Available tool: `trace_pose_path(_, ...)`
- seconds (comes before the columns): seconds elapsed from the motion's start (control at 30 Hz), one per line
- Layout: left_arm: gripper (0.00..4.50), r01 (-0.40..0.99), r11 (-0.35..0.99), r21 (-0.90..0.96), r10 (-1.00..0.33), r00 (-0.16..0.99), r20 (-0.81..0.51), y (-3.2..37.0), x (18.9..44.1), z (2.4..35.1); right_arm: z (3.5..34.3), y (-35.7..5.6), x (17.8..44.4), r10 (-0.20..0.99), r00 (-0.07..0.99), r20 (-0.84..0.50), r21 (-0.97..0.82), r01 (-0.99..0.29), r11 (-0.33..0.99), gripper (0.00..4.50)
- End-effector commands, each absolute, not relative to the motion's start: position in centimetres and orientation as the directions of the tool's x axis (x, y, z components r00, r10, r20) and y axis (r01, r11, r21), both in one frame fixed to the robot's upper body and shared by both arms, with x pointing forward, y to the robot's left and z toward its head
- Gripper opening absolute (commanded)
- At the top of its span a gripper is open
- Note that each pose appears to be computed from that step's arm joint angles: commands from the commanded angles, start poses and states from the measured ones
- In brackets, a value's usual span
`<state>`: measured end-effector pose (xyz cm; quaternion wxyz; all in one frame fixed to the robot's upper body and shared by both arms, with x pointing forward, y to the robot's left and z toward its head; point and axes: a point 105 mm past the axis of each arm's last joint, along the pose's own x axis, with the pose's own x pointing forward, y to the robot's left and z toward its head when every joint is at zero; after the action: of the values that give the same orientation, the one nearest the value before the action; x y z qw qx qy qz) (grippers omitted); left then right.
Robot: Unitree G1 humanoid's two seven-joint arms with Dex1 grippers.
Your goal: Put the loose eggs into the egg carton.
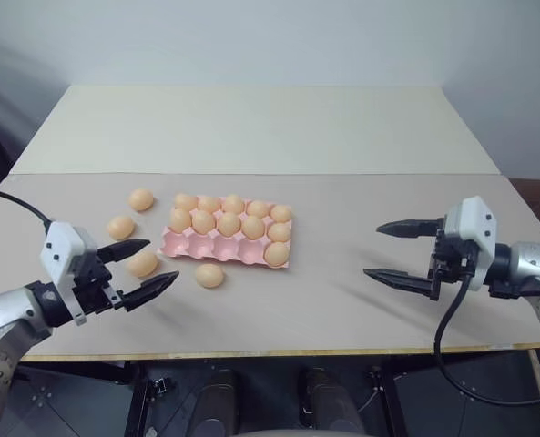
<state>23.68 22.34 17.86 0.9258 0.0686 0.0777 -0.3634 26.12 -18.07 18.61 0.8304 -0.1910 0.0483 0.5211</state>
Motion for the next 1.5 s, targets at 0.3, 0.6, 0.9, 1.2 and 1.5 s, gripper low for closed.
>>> trace_pose_path(0.3,4.49,0.733,0.674,0.091,-0.703,0.675,-0.224,21.9,23.5,18.5,19.8,-18.3,25.8,0.844,0.476,-0.246,-0.321,-0.862,0.392,4.5)
trace_pose_path(0.6,4.49,0.751,0.653,0.095,-0.703,0.648,-0.291,21.9,22.9,17.0,20.4,-18.5,25.5,0.84,0.479,-0.254,-0.345,-0.856,0.384,4.5)
trace_pose_path(0.9,4.49,0.791,0.598,0.129,-0.7,0.594,-0.396,20.0,23.8,14.2,20.1,-18.1,24.7,0.834,0.495,-0.243,-0.341,-0.849,0.404,4.5)
trace_pose_path(1.2,4.49,0.822,0.538,0.186,-0.702,0.56,-0.44,17.3,26.6,11.7,20.1,-17.7,23.5,0.851,0.457,-0.26,-0.335,-0.869,0.364,4.5)
trace_pose_path(1.5,3.61,0.834,0.514,0.201,-0.683,0.54,-0.491,17.0,27.3,10.6,20.5,-17.6,23.0,0.853,0.46,-0.245,-0.342,-0.865,0.368,4.5)
